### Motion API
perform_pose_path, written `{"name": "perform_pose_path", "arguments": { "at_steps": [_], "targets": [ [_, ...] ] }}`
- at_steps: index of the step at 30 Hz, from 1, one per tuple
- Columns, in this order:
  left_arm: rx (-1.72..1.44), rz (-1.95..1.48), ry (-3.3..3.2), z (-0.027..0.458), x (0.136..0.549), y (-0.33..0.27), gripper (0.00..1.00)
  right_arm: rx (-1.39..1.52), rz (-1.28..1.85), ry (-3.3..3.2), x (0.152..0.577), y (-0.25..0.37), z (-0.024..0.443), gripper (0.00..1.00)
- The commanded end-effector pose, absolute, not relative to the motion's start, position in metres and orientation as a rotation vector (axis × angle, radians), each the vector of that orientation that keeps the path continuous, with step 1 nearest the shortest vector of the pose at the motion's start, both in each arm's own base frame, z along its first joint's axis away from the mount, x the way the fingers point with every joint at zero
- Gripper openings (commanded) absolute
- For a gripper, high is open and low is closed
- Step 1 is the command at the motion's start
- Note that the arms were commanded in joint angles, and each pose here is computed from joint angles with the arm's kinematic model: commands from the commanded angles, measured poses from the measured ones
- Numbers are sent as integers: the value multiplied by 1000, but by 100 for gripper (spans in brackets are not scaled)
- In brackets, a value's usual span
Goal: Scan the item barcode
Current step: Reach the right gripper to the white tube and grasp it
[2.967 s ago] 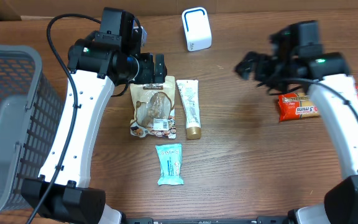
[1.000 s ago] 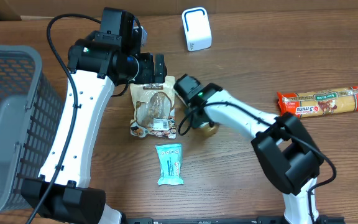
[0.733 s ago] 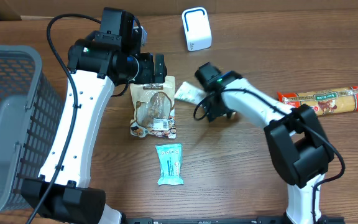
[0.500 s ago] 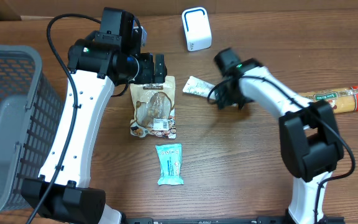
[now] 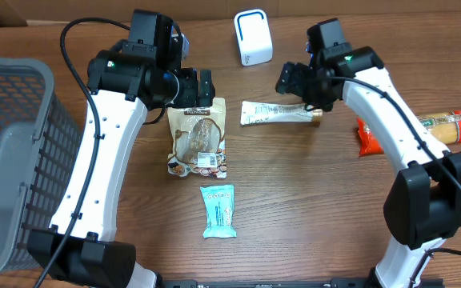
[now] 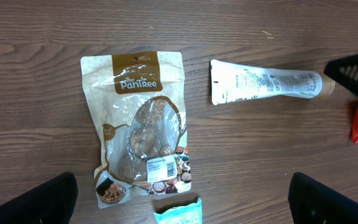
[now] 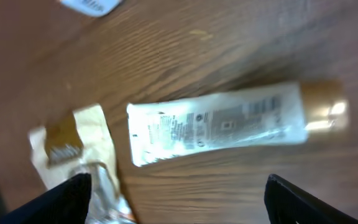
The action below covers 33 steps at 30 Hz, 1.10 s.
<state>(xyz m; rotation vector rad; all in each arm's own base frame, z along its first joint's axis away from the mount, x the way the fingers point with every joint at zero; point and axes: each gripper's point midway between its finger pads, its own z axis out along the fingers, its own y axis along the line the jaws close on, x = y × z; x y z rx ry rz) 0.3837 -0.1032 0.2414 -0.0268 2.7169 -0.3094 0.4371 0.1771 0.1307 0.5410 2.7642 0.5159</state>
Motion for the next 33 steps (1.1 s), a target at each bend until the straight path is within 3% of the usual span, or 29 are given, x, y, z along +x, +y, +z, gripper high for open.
{"name": "perform_pose_path", "arguments": {
  "at_steps": [1,3,8,14,17,21,28,33],
  "targets": [
    [-51,-304,2719,240,386,-101,99,1208,376,2595,425,171,105,91],
    [-51,-304,2719,240,386,-101,100,1412,286,2486,416,169,87,97],
    [-51,-304,2719,240,386,-101,100,1635,221,2328,407,174,51,97],
    [-51,-304,2719,240,386,-101,99,1622,292,2297,420,183,25,93],
    [-51,-304,2719,240,386,-101,100,1604,271,2318,419,182,12,84],
    [-51,-304,2718,240,387,-101,100,1329,213,2489,416,182,7,80],
    [-51,-304,2718,240,387,-101,100,477,289,2913,394,207,8,80],
    [-51,-304,2719,240,386,-101,100,212,359,3068,376,197,20,87]
  ]
}}
